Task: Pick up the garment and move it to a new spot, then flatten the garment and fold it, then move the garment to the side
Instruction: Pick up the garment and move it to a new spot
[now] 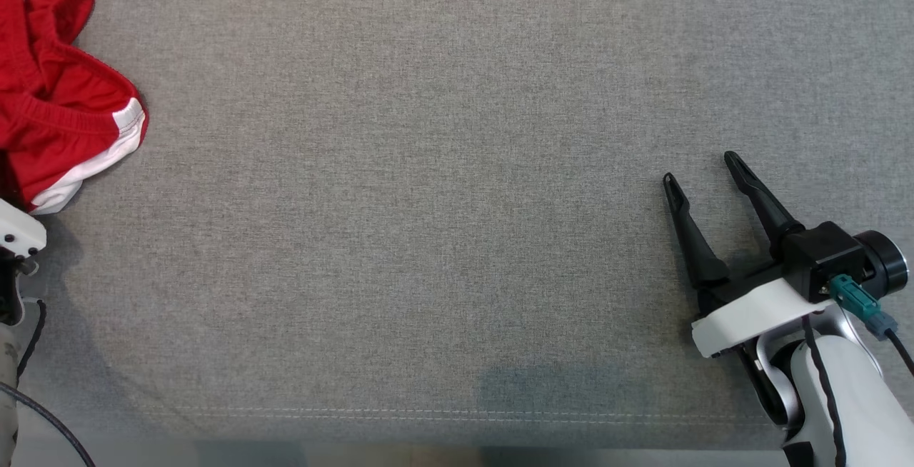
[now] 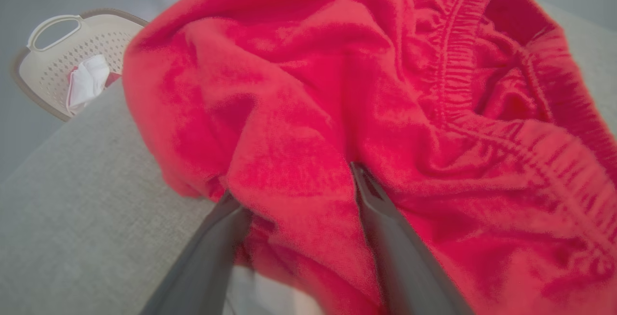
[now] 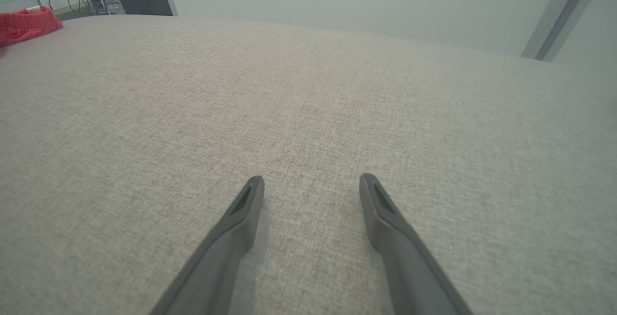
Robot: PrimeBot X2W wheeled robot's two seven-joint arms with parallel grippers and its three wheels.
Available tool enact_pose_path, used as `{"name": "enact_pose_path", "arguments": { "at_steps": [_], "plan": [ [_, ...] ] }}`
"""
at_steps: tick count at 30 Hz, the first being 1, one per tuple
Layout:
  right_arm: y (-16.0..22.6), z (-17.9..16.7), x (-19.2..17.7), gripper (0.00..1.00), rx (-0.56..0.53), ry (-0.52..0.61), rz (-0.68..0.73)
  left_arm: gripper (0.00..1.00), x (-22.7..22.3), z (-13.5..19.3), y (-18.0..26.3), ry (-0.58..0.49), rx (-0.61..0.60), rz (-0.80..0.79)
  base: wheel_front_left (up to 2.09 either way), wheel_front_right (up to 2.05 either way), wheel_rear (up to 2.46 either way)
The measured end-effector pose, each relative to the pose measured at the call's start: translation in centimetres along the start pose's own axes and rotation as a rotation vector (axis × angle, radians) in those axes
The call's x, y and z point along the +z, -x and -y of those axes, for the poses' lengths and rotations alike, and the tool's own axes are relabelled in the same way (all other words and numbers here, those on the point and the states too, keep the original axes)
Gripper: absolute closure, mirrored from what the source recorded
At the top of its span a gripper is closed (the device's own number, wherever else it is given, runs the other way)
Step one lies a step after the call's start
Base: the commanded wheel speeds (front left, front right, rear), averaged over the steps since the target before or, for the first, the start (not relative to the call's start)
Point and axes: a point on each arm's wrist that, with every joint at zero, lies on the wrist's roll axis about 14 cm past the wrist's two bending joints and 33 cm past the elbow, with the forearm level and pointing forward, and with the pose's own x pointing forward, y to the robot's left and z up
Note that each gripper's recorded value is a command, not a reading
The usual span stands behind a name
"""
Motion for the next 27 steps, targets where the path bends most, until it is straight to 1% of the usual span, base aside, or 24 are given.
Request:
{"name": "enact_pose_path", "arguments": {
  "at_steps": [1,5,8,10,11,16,19,23,27],
  "plan": [
    [0.0,0.0,0.0,0.0,0.0,0.0,0.0,1.0,0.0,0.0,0.0,0.0,0.0,0.0,0.0,0.0,0.0],
    [0.2,0.4,0.5,0.0,-0.017,0.0,0.01,1.0,1.4,0.8,0.1,-0.009,-0.02,0.061,0.0,0.0,0.0],
    [0.3,0.4,1.3,0.0,-0.022,0.0,0.033,1.0,2.9,2.1,0.8,-0.039,-0.077,0.122,0.0,0.0,0.0],
    [0.3,0.0,1.9,0.0,-0.019,-0.012,0.049,1.0,4.4,3.6,1.3,-0.037,-0.127,0.166,0.0,0.0,0.0],
    [0.3,-0.3,2.2,0.0,-0.017,-0.017,0.059,1.0,5.4,4.4,1.6,-0.066,-0.156,0.195,0.0,0.0,0.0],
    [0.6,-1.1,3.5,0.0,-0.007,-0.025,0.092,1.0,13.0,9.5,4.2,-0.16,-0.314,0.391,0.0,0.0,0.0],
    [1.0,-1.6,4.4,0.0,-0.004,-0.038,0.116,1.0,16.2,12.3,6.4,-0.209,-0.399,0.476,0.0,0.0,0.0],
    [1.7,-1.9,5.0,0.0,-0.017,-0.06,0.133,1.0,17.7,16.2,9.0,-0.251,-0.511,0.528,0.0,0.0,0.0],
    [2.8,-0.6,5.1,0.0,-0.06,-0.063,0.136,1.0,18.1,22.1,12.1,-0.254,-0.678,0.57,0.0,0.0,0.0]
  ]
}}
